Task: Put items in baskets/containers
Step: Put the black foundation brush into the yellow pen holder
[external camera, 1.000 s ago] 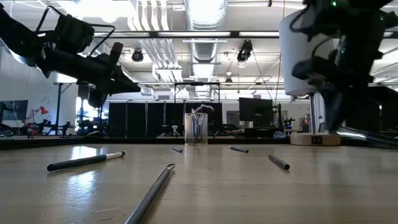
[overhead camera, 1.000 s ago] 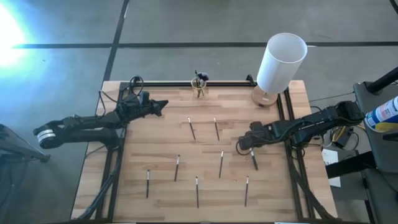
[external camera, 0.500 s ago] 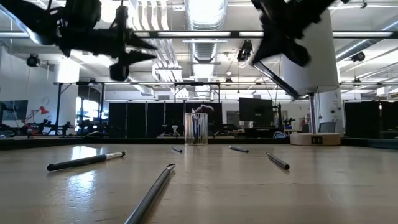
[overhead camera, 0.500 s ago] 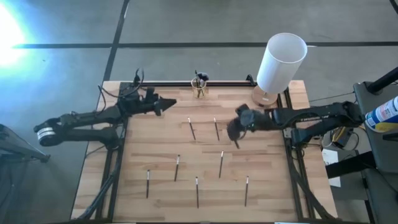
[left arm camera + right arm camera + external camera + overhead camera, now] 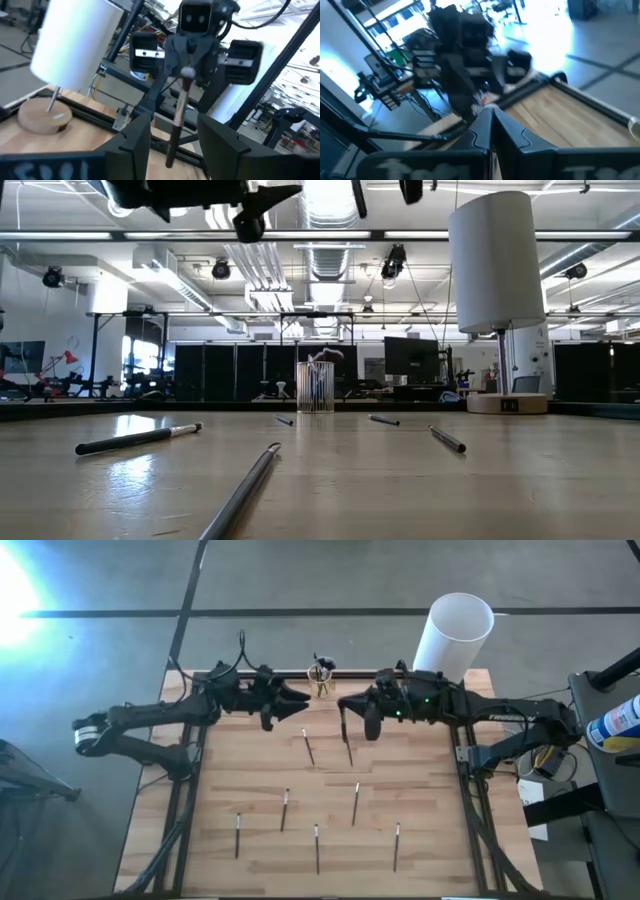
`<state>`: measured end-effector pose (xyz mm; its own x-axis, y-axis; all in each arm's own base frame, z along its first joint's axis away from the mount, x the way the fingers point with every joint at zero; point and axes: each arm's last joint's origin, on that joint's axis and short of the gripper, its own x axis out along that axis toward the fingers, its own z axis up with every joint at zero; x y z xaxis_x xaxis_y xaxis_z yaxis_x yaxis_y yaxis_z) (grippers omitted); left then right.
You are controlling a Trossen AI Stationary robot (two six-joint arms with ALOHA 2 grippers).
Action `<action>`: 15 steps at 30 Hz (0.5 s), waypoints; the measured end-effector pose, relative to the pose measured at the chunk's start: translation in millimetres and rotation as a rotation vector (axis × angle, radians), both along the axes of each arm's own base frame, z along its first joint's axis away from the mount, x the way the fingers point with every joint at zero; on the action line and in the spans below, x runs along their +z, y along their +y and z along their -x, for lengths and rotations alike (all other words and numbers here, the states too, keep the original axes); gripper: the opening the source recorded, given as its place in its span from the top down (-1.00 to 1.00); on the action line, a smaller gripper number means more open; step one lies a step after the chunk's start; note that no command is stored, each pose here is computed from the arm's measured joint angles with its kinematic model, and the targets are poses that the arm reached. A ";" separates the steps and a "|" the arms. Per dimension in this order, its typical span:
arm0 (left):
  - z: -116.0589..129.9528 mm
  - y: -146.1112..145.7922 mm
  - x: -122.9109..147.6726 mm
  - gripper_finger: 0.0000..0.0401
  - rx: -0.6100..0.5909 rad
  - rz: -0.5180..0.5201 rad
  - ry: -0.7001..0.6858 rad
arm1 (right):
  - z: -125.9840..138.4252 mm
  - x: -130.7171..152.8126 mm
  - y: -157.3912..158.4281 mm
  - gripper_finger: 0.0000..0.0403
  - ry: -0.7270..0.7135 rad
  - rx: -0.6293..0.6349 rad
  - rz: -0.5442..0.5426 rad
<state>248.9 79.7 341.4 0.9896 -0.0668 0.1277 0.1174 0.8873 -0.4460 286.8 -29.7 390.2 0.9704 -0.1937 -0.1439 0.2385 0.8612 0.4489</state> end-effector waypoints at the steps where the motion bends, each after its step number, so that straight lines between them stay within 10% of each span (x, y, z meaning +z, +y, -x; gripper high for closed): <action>1: -3.4 0.6 2.0 0.23 -0.012 -0.005 -0.002 | -1.8 3.9 -0.2 0.96 -0.008 0.002 0.010; 15: -30.4 3.8 19.9 0.23 -0.074 -0.066 -0.031 | -44.7 12.3 -15.7 0.96 -0.003 -0.037 0.039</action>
<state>279.3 83.5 361.4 0.9771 -0.1491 0.1516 0.1971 0.9028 -0.3823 331.6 -45.5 402.5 0.9629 -0.2352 -0.1322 0.2693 0.8687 0.4158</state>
